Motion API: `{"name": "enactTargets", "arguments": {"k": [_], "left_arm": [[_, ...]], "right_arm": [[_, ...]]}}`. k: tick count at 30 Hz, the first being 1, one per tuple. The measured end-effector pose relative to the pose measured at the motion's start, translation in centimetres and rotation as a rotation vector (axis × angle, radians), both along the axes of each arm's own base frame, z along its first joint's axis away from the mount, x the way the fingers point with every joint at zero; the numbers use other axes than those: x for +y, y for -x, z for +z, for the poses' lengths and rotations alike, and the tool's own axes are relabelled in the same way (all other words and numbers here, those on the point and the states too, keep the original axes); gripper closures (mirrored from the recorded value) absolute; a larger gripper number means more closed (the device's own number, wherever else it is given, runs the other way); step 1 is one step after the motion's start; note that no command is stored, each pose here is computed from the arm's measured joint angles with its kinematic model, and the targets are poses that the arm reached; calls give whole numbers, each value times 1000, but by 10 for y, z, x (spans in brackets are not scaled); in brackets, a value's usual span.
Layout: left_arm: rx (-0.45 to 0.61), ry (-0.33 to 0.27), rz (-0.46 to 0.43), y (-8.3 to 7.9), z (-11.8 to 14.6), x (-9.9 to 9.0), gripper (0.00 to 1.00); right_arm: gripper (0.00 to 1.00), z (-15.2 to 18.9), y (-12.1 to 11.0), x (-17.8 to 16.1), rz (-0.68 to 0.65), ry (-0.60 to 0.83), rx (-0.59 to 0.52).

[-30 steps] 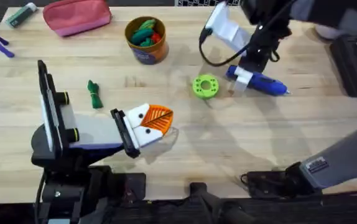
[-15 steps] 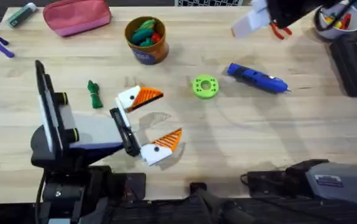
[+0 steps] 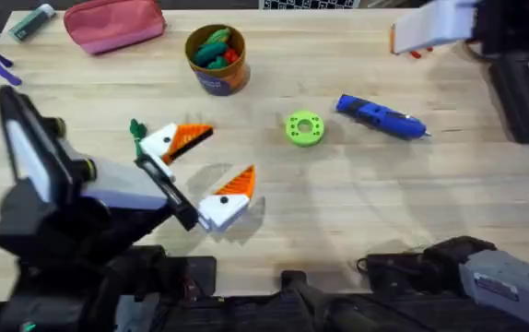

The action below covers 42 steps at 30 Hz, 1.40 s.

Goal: Pick up the gripper from the table and insert it into the empty holder that is missing its gripper. Then pick up a screw, insert it into the mounting hole, and use the screwdriver to tighten it. Finally, clean up the table by picking up the vegetable and placing it into the bucket.

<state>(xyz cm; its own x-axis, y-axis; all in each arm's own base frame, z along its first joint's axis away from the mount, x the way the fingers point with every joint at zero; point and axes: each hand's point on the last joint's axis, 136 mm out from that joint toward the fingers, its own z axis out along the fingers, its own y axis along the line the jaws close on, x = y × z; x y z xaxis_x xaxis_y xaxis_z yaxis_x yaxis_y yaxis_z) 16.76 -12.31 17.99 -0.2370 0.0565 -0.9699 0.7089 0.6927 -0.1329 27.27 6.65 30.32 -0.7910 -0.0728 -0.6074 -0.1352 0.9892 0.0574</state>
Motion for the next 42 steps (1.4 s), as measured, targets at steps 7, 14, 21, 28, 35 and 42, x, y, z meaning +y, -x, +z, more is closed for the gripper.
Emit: {"name": "enactTargets", "arguments": {"k": [7, 14, 21, 28, 35, 42], "left_arm": [[108, -92, 74, -15, 27, 13, 15], [402, -170, 115, -43, 8, 24, 15], [559, -213, 138, -66, 3, 32, 15], [624, -317, 249, -78, 28, 55, 15], [608, -378, 342, -87, 44, 72, 15], [735, -474, 661, -77, 28, 125, 16]], "right_arm": [[17, -29, 34, -15, -59, -8, -4], [11, -63, 58, -28, -123, -30, 13], [11, -80, 74, -42, -182, -36, 15], [10, -81, 73, -44, -193, -36, 14], [10, -81, 73, -44, -193, -36, 14], [13, -81, 73, -44, -193, -36, 14]]}}
